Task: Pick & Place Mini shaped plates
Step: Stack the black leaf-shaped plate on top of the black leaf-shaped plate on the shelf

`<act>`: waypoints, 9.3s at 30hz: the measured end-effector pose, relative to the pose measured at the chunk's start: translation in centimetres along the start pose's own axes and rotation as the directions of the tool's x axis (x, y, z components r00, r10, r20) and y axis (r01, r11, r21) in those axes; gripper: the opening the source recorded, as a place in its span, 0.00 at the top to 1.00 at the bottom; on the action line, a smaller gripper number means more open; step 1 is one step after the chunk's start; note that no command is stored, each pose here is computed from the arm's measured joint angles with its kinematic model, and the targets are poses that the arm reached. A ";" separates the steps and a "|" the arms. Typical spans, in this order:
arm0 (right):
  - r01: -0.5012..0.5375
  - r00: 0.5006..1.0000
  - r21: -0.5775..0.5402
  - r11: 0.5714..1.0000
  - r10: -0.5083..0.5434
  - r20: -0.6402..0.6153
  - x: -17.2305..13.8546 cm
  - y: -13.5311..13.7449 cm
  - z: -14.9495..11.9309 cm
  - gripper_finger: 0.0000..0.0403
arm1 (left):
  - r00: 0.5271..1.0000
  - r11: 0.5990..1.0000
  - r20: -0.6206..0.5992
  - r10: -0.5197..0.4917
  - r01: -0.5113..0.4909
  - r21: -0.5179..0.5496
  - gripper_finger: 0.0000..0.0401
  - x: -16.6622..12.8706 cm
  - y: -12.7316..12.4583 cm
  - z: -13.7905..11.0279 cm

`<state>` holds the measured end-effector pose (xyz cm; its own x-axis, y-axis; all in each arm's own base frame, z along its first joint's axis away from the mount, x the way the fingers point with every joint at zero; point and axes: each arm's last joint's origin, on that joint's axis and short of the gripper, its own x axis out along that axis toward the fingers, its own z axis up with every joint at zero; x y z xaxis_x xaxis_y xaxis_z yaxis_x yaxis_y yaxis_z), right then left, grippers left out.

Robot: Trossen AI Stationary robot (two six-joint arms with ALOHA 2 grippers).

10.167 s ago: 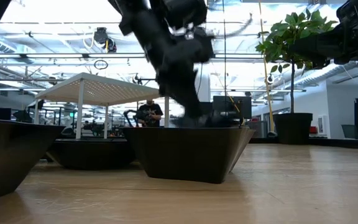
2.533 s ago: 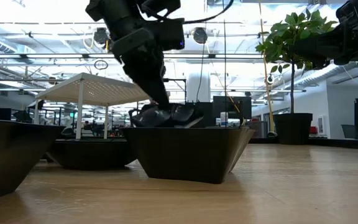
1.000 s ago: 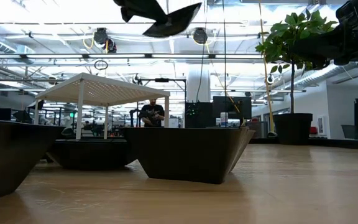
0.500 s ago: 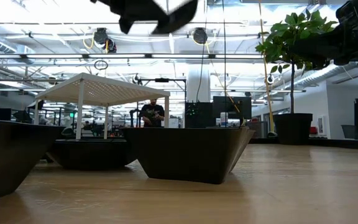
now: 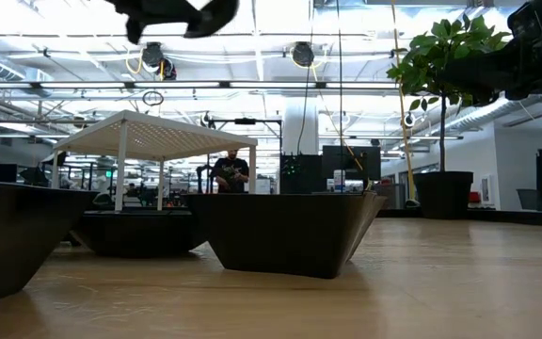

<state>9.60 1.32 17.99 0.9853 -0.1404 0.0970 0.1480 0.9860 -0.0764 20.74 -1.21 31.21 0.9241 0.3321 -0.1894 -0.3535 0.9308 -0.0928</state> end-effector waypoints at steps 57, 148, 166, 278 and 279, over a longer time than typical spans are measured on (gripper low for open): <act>0.000 1.000 0.000 1.000 0.000 0.000 0.0 0.0 0.0 0.75 | 0.533 0.477 -0.600 0.597 -0.837 -0.269 1.00 -8.9 17.3 4.6; 0.000 1.000 0.000 1.000 0.000 0.000 0.0 0.0 0.0 0.75 | 0.792 0.794 0.157 -0.590 0.604 -0.063 0.66 -6.5 4.7 5.7; 0.000 1.000 0.000 1.000 0.000 0.000 0.0 0.0 0.0 0.75 | 0.691 0.634 -0.303 -0.656 0.723 0.275 0.66 1.1 -14.9 8.1; 0.000 1.000 0.000 1.000 0.000 0.000 0.0 0.0 0.0 0.75 | 0.319 0.973 -0.938 0.136 0.134 0.187 0.88 12.4 -17.6 -15.2; 0.000 1.000 0.000 1.000 0.000 0.000 0.0 0.0 0.0 0.75 | 0.320 0.973 -0.938 0.136 0.134 0.187 0.88 12.4 -17.6 -15.2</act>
<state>9.62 1.33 17.99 0.9854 -0.1404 0.0966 0.1480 0.9861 -0.0761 36.16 -15.84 15.61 0.1108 0.0898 -0.9898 -0.1929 0.9789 0.0672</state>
